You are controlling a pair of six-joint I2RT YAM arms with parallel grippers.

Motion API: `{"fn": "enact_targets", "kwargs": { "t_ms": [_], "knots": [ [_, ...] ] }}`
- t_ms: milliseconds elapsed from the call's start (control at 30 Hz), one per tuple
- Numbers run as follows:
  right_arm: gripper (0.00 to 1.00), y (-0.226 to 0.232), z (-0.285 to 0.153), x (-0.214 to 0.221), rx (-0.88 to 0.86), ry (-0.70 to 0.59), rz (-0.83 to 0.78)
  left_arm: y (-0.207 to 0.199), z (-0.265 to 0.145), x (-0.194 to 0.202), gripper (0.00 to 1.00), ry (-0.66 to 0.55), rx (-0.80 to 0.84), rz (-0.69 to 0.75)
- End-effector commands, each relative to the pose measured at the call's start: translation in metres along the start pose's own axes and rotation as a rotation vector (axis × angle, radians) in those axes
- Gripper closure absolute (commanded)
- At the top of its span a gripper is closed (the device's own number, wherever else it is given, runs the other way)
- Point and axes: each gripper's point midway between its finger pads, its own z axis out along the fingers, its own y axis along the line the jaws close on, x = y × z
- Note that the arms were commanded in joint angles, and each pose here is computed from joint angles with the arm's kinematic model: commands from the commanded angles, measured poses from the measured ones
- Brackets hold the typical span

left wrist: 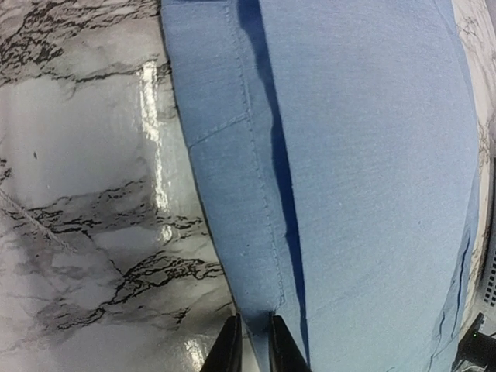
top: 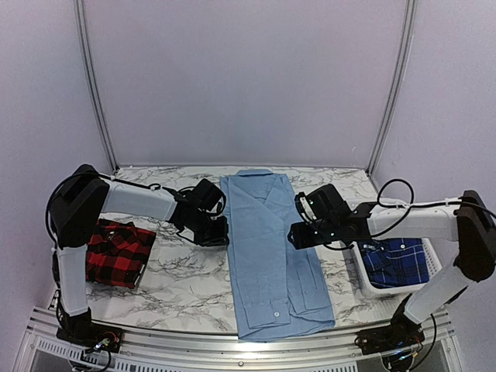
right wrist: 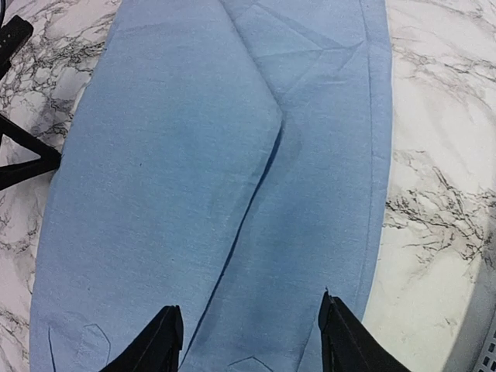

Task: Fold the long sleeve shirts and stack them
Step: Move the rectangle-folded shirt to the center of the board.

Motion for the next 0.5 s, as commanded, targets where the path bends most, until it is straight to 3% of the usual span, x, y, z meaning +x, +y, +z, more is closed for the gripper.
{"fn": "enact_targets", "kwargs": {
  "t_ms": [0,133,467],
  "knots": [
    [0.44,0.0,-0.001,-0.03,0.019,-0.082,0.034,0.007,0.013,0.007,0.9,0.03,0.0,-0.014],
    [0.44,-0.003,0.002,-0.034,0.048,-0.083,0.028,0.008,0.017,0.006,1.0,0.028,0.003,-0.03],
    [0.44,-0.002,0.012,-0.039,0.067,-0.07,-0.003,0.062,-0.001,-0.025,1.0,-0.037,-0.06,-0.132]
  ]
}}
